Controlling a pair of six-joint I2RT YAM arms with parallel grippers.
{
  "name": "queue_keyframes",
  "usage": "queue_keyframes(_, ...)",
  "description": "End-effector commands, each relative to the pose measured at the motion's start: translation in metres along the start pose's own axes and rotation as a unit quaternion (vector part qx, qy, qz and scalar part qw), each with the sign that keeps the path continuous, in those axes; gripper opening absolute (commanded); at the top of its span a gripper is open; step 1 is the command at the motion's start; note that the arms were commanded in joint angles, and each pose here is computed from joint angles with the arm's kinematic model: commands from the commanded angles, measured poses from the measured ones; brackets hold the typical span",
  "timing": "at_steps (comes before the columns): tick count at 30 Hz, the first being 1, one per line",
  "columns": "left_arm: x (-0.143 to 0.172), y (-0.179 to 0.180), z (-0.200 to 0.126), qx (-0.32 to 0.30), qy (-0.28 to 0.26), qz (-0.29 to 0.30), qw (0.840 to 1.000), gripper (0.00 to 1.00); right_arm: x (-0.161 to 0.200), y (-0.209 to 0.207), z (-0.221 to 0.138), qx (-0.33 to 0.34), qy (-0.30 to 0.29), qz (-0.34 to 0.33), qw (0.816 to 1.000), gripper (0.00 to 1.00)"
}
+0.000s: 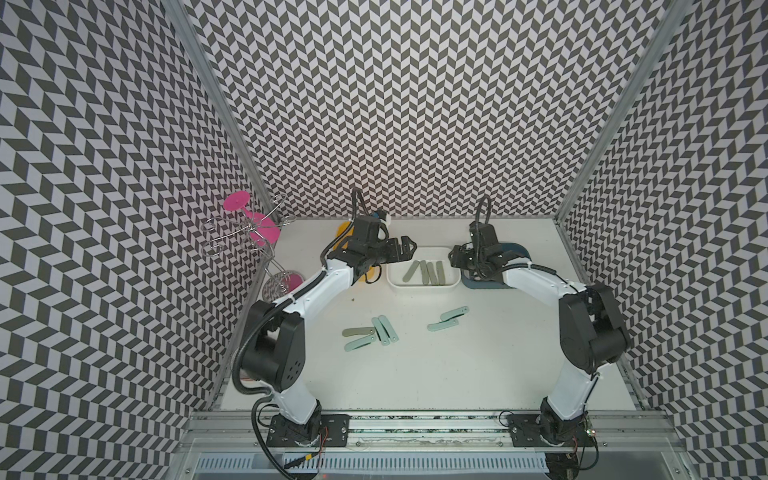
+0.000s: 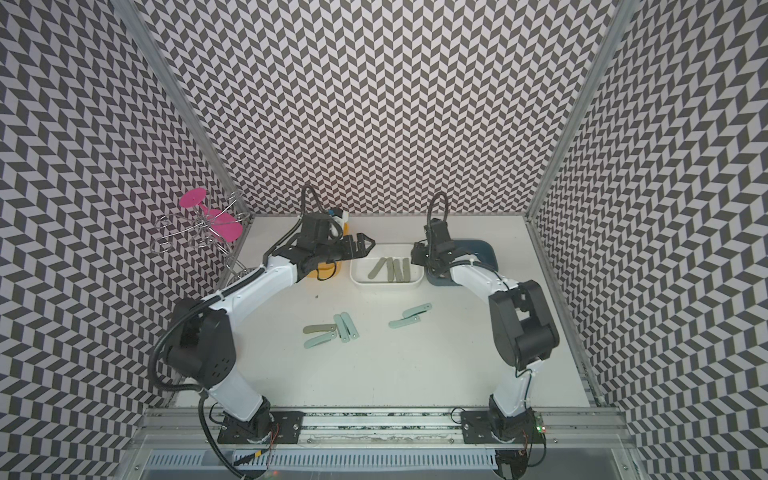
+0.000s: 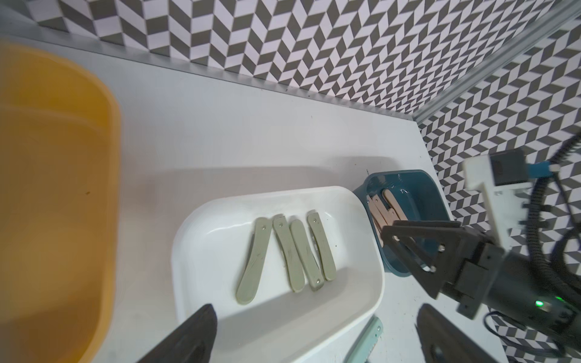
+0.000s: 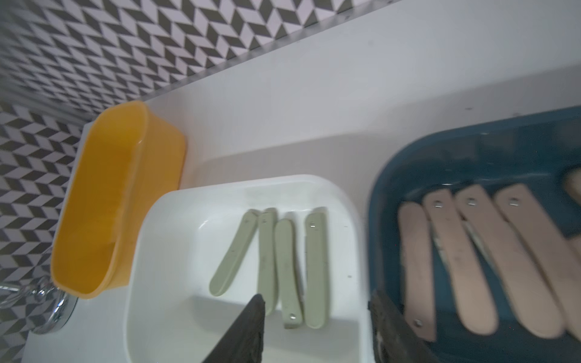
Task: Place the fruit knives into the storage box by color
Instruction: Adjust the fruit knife in the storage box.
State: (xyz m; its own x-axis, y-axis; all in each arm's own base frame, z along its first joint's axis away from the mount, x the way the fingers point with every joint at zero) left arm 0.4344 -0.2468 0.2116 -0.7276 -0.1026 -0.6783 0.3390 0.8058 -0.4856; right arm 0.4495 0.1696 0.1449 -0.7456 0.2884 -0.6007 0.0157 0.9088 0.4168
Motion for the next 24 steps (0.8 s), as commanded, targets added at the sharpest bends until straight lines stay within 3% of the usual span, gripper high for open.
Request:
queue_keyframes(1,0.016,0.007,0.033,-0.030,0.048,0.019,0.998,1.00,-0.019,-0.006,-0.027,-0.017,-0.046,0.036,0.998,0.57)
queue_keyframes(6,0.035,0.019,0.081,-0.063,0.094,0.039,0.993,1.00,-0.013,-0.035,-0.038,-0.010,-0.056,0.059,0.997,0.62)
queue_keyframes(11,0.049,0.030,0.108,-0.076,0.118,0.037,0.989,1.00,-0.010,-0.037,-0.041,-0.018,-0.052,0.055,0.997,0.63)
queue_keyframes(24,0.073,0.040,0.128,-0.086,0.152,0.024,0.984,1.00,-0.009,-0.037,-0.043,-0.026,-0.060,0.051,0.997,0.63)
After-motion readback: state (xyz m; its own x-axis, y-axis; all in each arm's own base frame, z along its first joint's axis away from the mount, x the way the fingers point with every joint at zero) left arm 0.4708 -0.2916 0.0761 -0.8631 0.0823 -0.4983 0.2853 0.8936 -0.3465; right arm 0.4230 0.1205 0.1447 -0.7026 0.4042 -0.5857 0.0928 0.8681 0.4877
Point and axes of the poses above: each gripper's point midway between its finger pads, its own z axis out along the fingers, its own y axis along the line the jaws close on, x = y × z, the point moved 2 cm from there along -z, back along the fingers, and after that the axes turned 2 degrees about z, right-handed, at the moved point
